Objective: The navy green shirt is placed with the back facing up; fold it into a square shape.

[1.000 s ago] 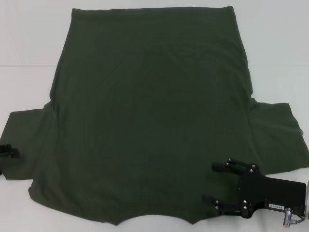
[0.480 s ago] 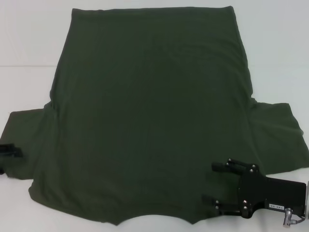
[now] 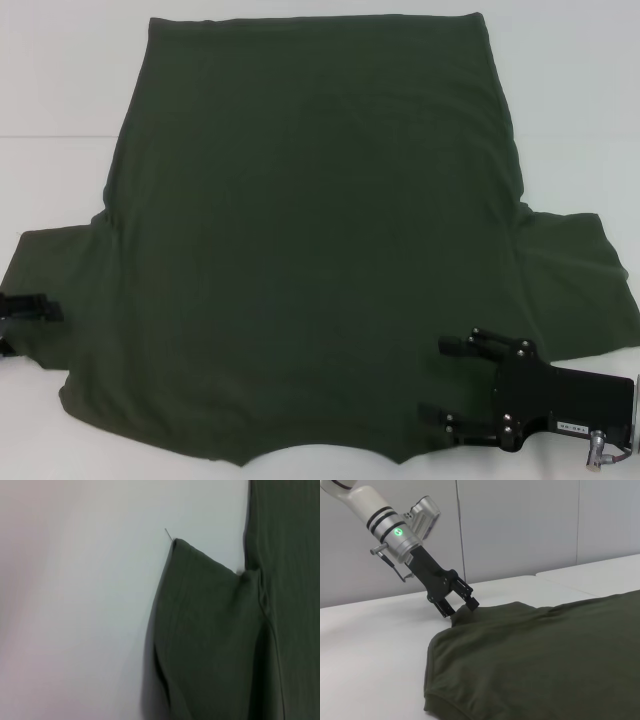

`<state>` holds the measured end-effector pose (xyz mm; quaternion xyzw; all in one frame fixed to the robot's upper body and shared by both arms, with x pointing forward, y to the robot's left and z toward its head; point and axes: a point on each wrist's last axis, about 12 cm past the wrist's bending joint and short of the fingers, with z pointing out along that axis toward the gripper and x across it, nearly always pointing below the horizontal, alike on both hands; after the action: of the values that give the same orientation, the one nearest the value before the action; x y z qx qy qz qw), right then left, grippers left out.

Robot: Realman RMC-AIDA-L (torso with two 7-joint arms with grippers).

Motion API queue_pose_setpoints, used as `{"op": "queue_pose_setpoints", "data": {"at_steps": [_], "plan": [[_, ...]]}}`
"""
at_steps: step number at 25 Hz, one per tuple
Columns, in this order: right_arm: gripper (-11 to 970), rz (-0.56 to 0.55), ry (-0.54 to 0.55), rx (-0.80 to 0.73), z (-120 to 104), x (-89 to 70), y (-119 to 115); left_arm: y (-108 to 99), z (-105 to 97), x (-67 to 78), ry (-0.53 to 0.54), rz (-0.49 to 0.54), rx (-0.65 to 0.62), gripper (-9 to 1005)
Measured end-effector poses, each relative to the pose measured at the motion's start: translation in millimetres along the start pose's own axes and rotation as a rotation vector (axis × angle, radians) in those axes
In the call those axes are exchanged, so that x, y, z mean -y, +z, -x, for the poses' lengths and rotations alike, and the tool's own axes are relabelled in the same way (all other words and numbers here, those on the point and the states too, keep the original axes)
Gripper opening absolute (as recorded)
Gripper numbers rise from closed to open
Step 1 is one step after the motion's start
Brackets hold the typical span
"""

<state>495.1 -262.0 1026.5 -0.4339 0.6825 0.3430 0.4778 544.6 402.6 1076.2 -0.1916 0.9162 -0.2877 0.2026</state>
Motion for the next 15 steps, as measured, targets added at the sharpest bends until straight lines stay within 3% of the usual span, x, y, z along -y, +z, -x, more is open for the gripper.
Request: {"op": "queue_pose_setpoints", "data": {"at_steps": [15], "plan": [[897, -0.001, 0.0, 0.001, 0.1, 0.1, 0.0, 2.9, 0.3, -2.9, 0.013, 0.053, -0.012, 618]]}}
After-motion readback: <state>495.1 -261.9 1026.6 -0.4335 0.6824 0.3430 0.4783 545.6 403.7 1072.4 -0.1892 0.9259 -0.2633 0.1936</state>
